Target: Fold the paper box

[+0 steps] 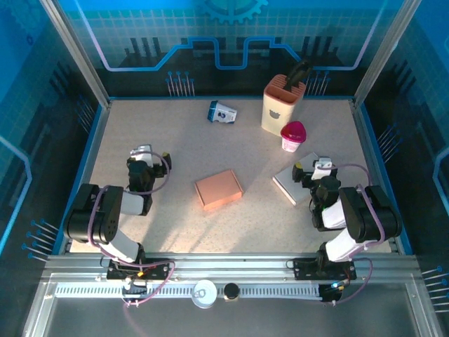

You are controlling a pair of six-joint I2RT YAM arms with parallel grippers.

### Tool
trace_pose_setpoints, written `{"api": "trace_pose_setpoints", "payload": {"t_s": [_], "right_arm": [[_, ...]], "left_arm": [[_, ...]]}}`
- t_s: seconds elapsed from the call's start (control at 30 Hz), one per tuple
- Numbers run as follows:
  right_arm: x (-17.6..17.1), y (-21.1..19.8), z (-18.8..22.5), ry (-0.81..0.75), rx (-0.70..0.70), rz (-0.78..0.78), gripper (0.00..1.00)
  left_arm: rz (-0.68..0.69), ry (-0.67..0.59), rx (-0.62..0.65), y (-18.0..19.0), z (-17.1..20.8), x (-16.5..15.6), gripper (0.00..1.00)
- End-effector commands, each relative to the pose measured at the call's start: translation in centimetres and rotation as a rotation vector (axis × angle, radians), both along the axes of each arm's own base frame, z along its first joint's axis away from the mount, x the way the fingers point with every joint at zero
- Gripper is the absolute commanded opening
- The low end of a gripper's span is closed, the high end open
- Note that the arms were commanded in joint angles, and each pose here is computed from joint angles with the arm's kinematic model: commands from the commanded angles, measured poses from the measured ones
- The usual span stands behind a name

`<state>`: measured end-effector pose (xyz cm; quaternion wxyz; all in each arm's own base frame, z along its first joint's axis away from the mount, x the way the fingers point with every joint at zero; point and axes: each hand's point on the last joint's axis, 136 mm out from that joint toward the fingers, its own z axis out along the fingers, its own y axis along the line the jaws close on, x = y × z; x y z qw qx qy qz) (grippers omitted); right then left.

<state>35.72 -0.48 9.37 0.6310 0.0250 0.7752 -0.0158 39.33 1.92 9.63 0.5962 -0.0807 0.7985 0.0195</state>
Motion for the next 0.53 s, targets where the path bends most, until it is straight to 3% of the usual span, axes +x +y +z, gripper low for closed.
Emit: {"api": "trace_pose_setpoints", "payload": {"t_s": [0.0, 0.4, 0.5], "right_arm": [[1.0, -0.1, 1.8, -0.049, -0.011, -0.012, 1.00], [2.9, 0.9, 1.2, 0.050, -0.085, -0.020, 1.00], [1.9, 0.9, 1.4, 0.009, -0.079, -0.022, 1.00]], "left_arm": [[-0.039, 0.014, -0.032, -0.6, 0.0, 0.2, 0.99], [-0.035, 0.015, -0.033, -0.5, 0.0, 0.2, 0.99], [-0.034, -0.010, -0.030, -0.5, 0.2, -0.2, 0.99]]}}
